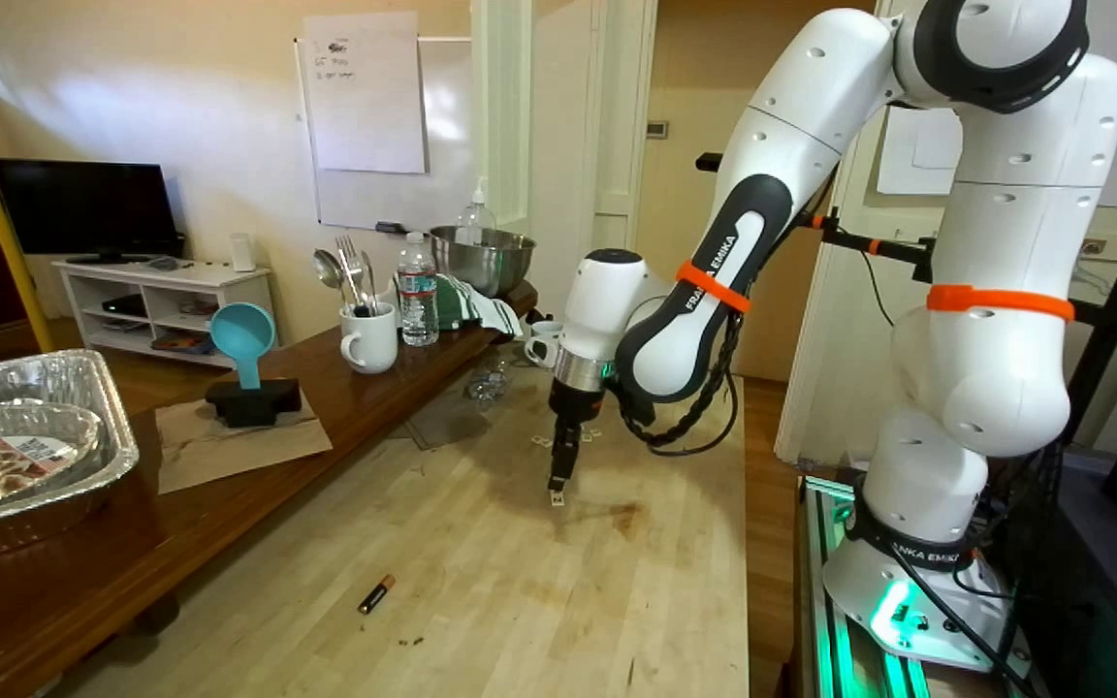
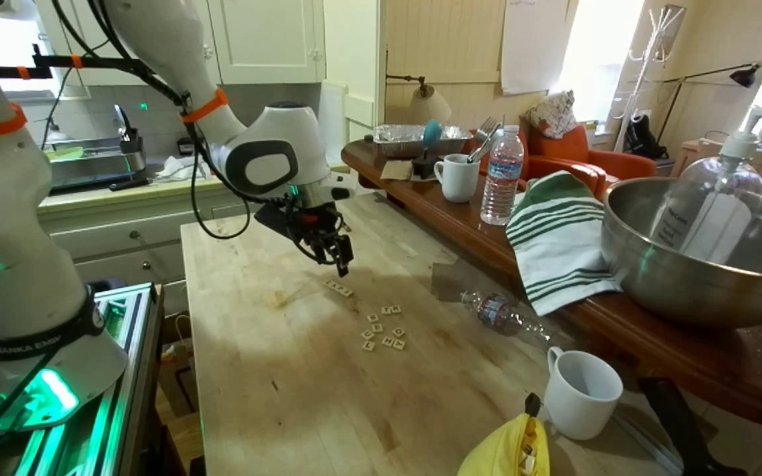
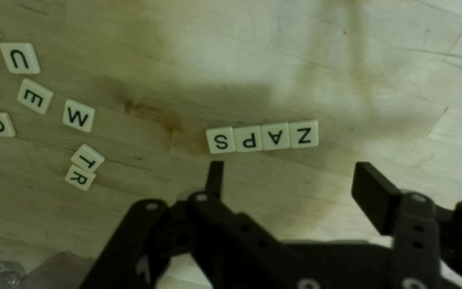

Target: Align the blocks on the table

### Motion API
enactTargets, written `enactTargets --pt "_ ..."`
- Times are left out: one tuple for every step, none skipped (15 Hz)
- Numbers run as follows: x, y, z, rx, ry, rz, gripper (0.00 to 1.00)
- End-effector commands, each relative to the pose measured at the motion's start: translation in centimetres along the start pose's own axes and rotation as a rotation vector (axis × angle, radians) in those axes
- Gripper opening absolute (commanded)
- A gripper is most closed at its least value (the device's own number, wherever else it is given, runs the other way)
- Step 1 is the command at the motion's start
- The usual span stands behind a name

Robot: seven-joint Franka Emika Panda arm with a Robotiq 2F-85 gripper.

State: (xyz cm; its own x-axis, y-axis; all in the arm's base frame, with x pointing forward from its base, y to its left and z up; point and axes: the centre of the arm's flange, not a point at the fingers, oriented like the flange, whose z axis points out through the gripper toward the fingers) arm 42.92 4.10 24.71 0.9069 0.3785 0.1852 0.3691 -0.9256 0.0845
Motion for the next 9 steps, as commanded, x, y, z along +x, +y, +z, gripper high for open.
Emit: enactTargets --pt "-0.26 1.11 -1.44 -0.002 -0.020 -0.048 1.00" --pt "-0.26 1.24 -1.61 -0.002 -0.019 -0.053 1.00" --pt "-0.27 1.39 -1.73 -0.007 -0.014 -0.059 1.00" --pt "-0.28 1.51 -1.83 -0.007 -0.013 -0.065 1.00" --pt "-0.28 1.64 -1.94 -0.005 -0.012 -0.069 1.00" --pt "-0.29 1.72 -1.97 -0.007 -0.009 -0.071 1.00" --pt "0.02 1.15 -1.11 -0.012 0.011 -0.055 1.00" --pt "0.02 1.24 -1.19 -0.013 0.012 -0.058 1.00" --pt "0.03 1.28 -1.24 -0.014 0.013 -0.060 1.00"
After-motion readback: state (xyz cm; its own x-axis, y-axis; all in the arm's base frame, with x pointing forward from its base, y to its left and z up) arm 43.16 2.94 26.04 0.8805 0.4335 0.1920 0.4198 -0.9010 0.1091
